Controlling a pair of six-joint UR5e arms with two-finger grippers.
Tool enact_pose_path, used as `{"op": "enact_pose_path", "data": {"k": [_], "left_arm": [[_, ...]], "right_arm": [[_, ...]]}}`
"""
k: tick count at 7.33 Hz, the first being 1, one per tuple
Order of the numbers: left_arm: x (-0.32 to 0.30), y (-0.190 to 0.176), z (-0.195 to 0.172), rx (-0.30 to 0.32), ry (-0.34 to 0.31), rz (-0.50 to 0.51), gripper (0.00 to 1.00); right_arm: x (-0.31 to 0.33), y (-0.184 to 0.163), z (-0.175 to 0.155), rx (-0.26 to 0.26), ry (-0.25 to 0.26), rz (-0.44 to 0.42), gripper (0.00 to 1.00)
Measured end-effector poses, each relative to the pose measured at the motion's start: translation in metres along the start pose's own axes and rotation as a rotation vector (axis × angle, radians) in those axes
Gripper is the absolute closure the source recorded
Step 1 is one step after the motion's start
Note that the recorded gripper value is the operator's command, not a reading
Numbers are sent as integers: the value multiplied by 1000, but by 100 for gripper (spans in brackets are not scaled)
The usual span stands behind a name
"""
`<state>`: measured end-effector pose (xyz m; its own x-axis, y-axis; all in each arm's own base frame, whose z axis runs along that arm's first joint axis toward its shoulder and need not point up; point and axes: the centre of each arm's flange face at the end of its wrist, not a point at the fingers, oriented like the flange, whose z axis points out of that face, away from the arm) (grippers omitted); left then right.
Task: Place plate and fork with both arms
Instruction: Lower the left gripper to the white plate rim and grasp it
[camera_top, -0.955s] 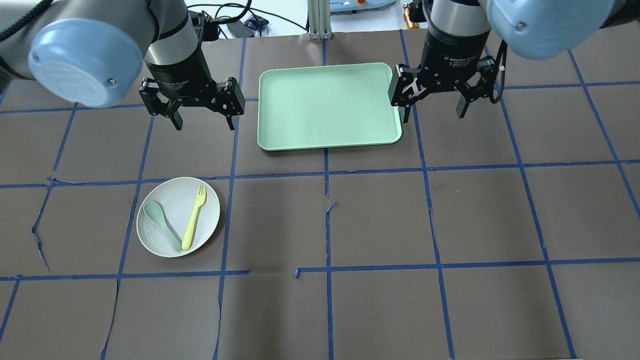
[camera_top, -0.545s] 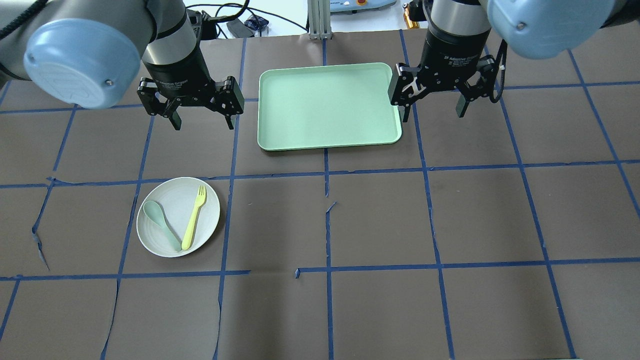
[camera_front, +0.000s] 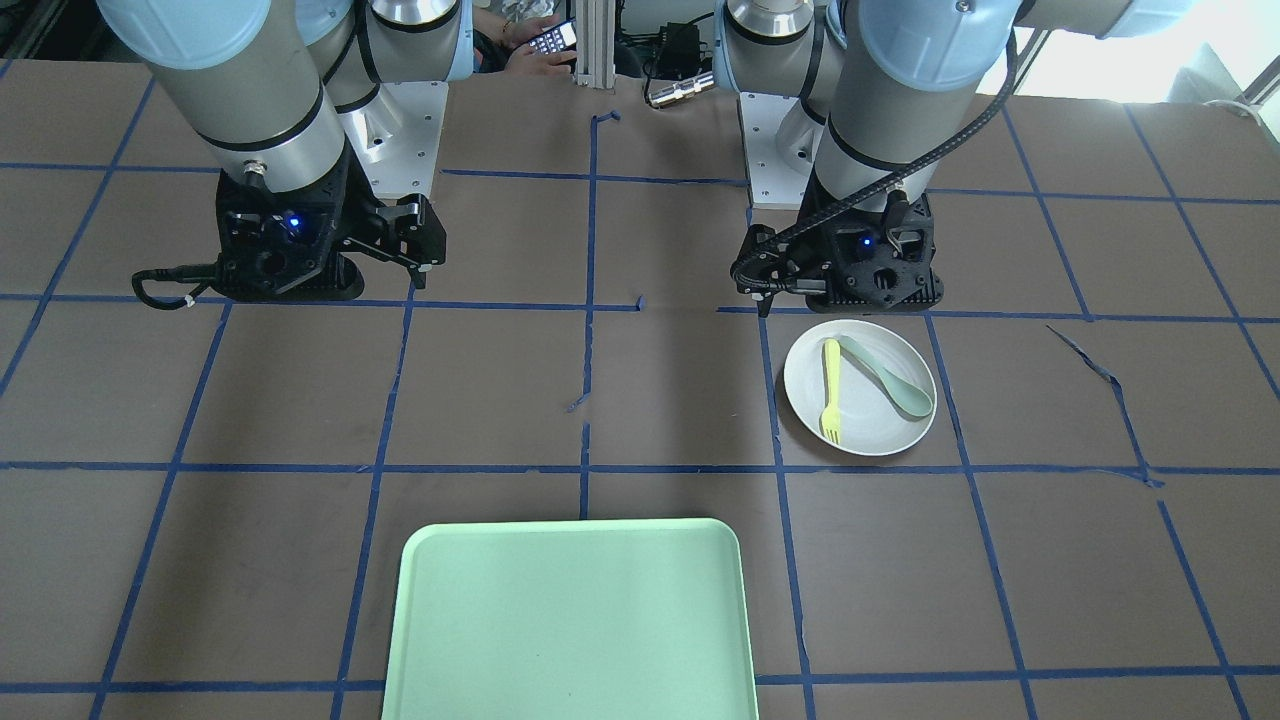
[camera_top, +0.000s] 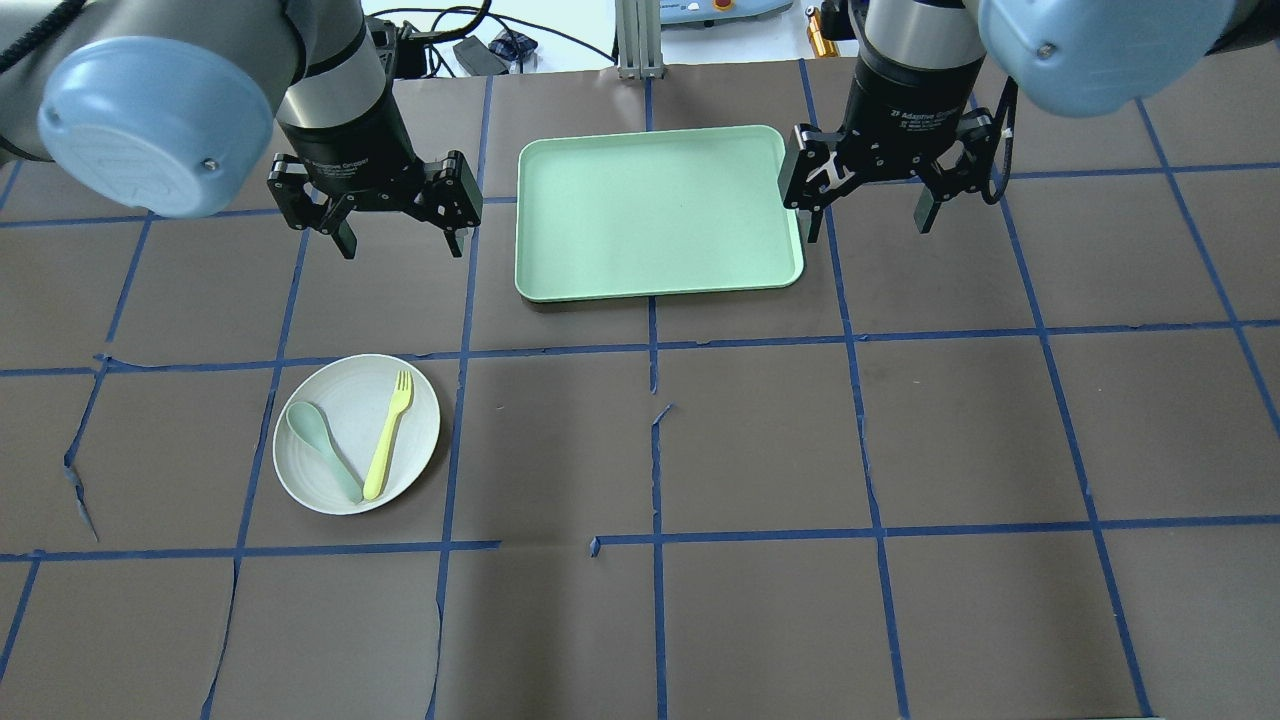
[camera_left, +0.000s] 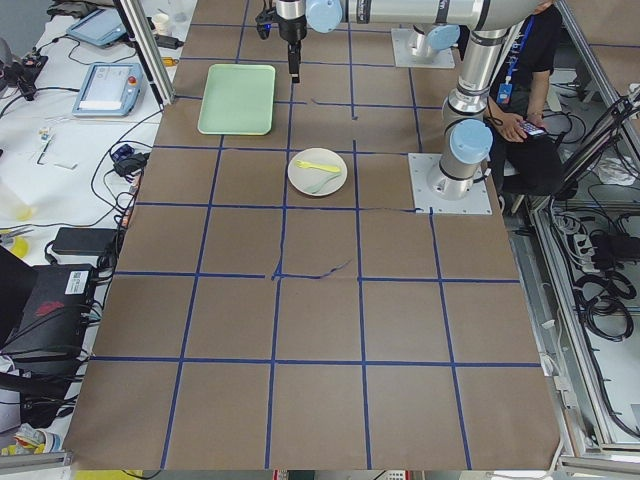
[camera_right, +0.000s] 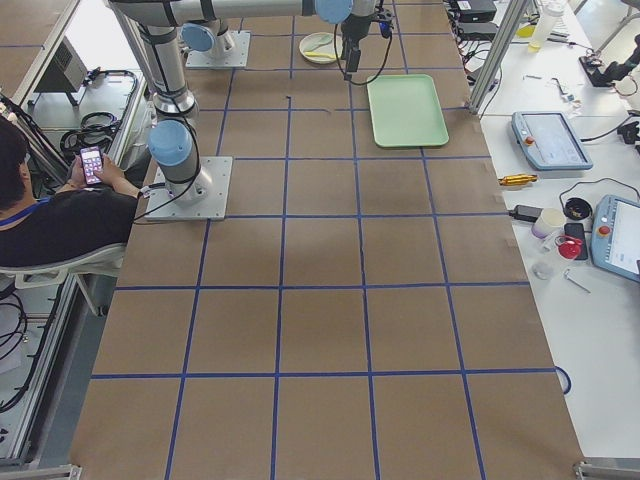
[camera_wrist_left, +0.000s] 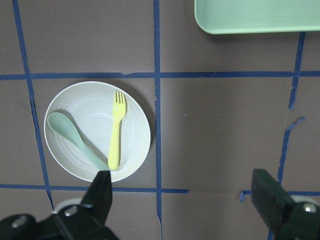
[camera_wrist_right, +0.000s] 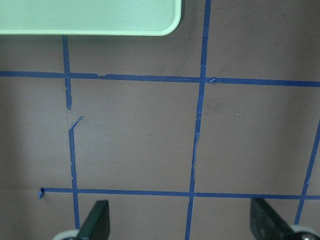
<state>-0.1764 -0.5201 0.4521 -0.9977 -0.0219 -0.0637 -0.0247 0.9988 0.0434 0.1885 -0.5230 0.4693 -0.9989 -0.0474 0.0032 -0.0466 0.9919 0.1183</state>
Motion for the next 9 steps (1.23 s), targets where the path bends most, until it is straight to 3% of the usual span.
{"op": "enact_pose_path", "data": {"k": [2,6,7,8,9], "left_arm": [[-45,-5,34,-56,5,-85,0],[-164,8,143,-174,39,-299,3],[-192,20,176,-187,62,-317,7],[-216,32,205,-181,91,-331,24],[-233,43,228,-174,118,-344,25]], "right_arm": [[1,-3,4,7,0,0,0],[1,-7,12,-2,2,3,0],[1,-7,14,-6,3,3,0],[1,-8,15,-7,3,3,0],[1,-8,16,-8,2,3,0]]}}
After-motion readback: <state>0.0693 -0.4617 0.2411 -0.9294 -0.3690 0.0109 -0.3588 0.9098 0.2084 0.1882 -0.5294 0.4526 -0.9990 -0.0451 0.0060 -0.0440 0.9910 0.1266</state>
